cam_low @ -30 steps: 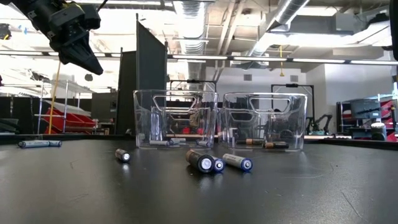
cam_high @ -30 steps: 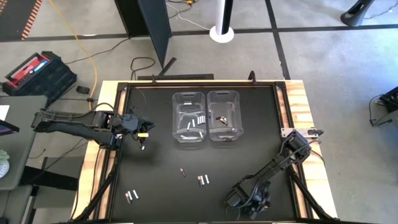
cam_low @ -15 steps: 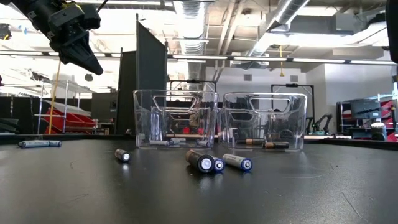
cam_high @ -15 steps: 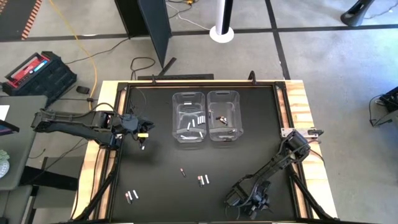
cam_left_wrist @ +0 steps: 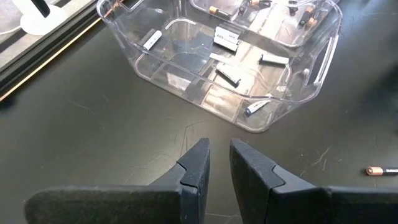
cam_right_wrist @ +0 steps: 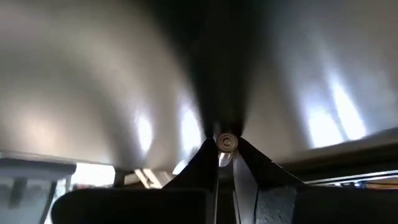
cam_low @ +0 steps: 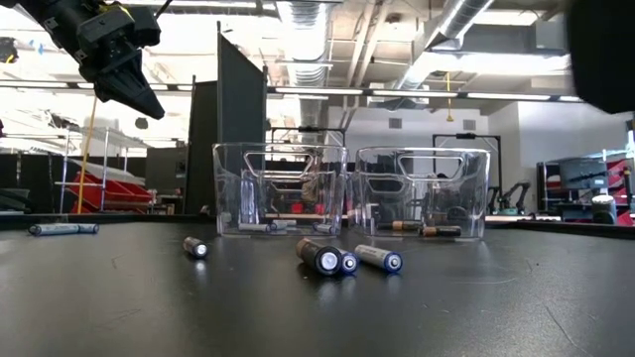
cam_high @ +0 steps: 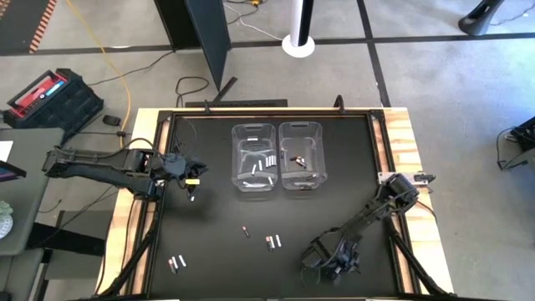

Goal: Sort batteries
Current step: Put the black battery into the right transparent bin

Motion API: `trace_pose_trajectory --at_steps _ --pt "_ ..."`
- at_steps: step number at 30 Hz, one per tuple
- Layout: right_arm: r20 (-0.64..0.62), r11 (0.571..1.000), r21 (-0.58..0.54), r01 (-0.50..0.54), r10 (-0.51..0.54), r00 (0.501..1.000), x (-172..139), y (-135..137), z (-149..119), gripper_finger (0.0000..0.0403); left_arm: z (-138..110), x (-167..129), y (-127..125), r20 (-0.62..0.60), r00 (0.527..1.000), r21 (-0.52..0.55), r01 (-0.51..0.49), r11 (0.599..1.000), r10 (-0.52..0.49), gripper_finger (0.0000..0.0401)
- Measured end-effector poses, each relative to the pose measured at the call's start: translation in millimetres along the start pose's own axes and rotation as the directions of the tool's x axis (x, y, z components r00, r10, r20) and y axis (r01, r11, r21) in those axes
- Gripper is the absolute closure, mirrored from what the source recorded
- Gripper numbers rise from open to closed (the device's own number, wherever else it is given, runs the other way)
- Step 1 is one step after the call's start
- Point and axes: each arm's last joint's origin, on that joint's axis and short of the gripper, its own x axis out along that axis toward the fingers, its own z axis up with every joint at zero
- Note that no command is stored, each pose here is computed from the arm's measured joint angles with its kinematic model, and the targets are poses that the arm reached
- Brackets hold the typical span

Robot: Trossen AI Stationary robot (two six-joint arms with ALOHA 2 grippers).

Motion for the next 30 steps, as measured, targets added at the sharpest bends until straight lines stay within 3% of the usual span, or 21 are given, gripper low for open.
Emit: trace_pose_trajectory --at_steps 10,16,24,30 --pt "0.198 0.996 0.076 -0.051 0.035 0.979 -62.6 -31.7 -1.8 0.0358 0.1 0.0 0.0 0.001 1.000 0.000 0.000 1.000 0.000 0.0345" --pt "0.388 0.986 0.124 -0.115 0.059 0.920 -114.3 -70.8 -14.6 0.0358 0.1 0.0 0.0 0.001 1.000 0.000 0.000 1.000 0.000 0.0345" --pt "0.658 0.965 0.042 -0.260 0.169 0.734 -178.4 -134.5 -31.0 0.0358 0.2 0.0 -0.1 0.002 1.000 0.000 0.000 1.000 0.000 0.0345" --pt "0.805 0.939 -0.140 -0.313 0.292 0.516 -217.2 -179.6 -40.7 0.0358 0.2 0.0 -0.1 0.002 1.000 -0.001 0.001 1.000 -0.001 0.0345"
